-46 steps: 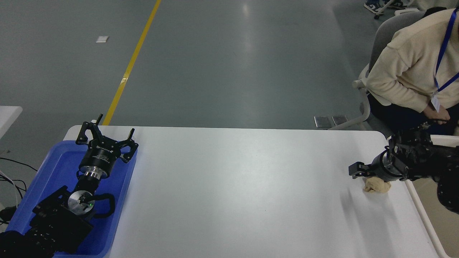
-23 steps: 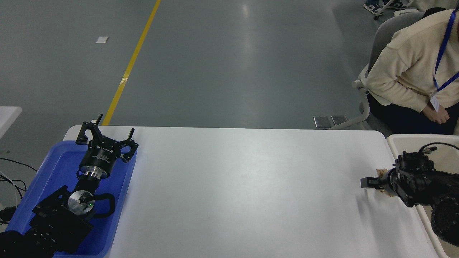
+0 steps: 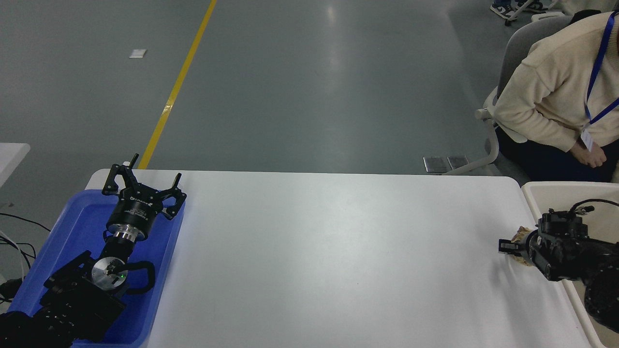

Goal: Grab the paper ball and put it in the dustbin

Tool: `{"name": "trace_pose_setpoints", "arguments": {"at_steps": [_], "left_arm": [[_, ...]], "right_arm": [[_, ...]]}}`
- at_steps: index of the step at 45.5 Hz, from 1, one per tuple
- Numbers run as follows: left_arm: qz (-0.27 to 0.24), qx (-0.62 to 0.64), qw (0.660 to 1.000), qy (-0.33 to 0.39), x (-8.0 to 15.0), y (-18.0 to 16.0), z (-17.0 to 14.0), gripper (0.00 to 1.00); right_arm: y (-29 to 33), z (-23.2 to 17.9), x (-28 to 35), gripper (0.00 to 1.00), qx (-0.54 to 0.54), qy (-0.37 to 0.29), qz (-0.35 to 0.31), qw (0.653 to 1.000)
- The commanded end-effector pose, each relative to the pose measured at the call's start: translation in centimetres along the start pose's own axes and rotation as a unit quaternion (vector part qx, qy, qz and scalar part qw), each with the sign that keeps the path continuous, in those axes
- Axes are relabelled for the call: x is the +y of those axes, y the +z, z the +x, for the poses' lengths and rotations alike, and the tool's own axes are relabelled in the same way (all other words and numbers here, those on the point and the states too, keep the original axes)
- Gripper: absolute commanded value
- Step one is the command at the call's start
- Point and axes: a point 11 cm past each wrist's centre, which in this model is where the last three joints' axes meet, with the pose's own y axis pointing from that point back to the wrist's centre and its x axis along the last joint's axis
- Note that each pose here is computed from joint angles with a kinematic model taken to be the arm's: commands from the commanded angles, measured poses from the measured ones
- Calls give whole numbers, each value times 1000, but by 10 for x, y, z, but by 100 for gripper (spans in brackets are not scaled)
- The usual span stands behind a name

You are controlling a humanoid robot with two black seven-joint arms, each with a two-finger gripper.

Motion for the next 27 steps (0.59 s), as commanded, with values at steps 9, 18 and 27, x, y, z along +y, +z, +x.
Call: {"name": "trace_pose_setpoints", "arguments": {"at_steps": [9, 18, 27], "left_arm": [[0, 0, 1000, 0, 0, 0, 0, 100], [1, 0, 1000, -1, 0, 0, 0, 100], [1, 0, 1000, -1, 0, 0, 0, 100]], "right_arm": [[21, 9, 16, 0, -51, -25, 12, 998], [22, 18, 40, 0, -57, -52, 38, 996], [3, 3, 94, 0, 31, -128, 69, 989]]}}
